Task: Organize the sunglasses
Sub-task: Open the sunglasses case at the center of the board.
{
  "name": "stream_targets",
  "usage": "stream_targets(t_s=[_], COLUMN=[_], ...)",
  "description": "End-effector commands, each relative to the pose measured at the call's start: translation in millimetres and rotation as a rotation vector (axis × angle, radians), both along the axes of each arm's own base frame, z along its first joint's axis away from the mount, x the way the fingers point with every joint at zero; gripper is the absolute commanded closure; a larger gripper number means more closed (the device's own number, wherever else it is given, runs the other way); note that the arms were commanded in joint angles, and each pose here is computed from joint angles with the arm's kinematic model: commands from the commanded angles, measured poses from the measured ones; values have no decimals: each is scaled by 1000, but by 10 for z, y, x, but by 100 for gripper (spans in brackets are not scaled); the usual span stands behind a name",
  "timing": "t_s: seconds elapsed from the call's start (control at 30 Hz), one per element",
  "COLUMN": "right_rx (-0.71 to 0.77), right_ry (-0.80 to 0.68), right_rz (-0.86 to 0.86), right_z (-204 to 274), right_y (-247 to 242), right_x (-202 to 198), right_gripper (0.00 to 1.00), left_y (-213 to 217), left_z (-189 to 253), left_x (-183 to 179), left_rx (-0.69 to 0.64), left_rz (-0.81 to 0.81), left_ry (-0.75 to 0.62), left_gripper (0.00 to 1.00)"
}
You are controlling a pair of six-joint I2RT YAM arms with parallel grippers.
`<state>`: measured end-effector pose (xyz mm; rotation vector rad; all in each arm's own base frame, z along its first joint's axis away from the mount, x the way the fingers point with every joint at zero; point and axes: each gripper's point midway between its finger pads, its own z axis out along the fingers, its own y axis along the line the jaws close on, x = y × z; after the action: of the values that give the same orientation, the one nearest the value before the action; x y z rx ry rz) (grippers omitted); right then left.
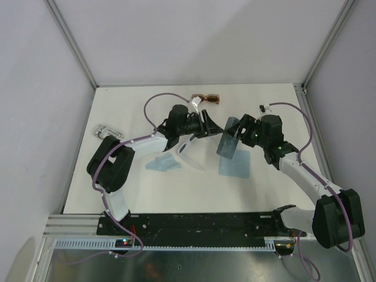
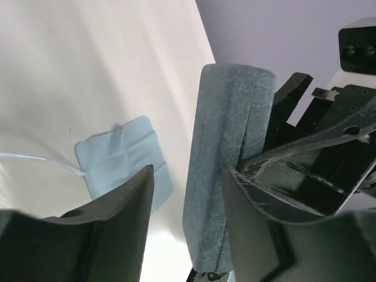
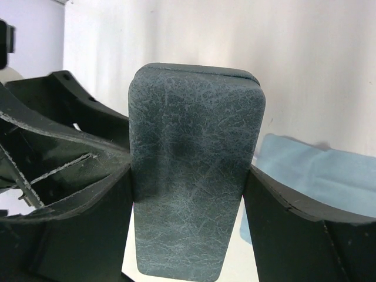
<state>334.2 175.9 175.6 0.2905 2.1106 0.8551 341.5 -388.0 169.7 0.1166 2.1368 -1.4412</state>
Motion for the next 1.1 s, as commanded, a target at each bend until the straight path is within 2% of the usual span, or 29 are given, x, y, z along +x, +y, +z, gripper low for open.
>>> stream_targets(t_s=[0.0, 0.13, 0.2, 0.27, 0.53, 0.7, 0.93, 1.0, 1.07], right_rx=[125, 221, 277, 340, 490, 555, 568, 566, 562], right_ry=[-178, -270, -319, -371, -475, -484, -458, -459, -454], right_rz=[13, 88, 150, 216, 344, 373, 385, 385, 381], right_z=[635, 966, 1147, 1338, 1796, 1904, 1850, 1849, 1833], right_y=[-27, -72, -27, 40, 156, 185, 236, 241, 236], right_x=[114, 22, -44, -135, -334, -356, -331, -333, -328], right_gripper=[79, 76, 75, 75, 74, 74, 74, 74, 75], left_y=[103, 204, 204, 201, 248, 184, 38, -2, -14], left_z=[282, 581, 795, 996, 1581, 1647, 1650, 1603, 1573], left_x=[-7, -118, -206, -303, -604, -667, -760, -761, -755], left_rx=[-95, -230, -294, -361, -617, -661, -678, -675, -673], left_rz=[-44, -114, -159, -199, -327, -357, -410, -416, -415], left_ry=[-25, -27, -43, -41, -20, -13, 2, 20, 26], left_gripper=[34, 10, 3, 1, 0, 0, 1, 7, 22])
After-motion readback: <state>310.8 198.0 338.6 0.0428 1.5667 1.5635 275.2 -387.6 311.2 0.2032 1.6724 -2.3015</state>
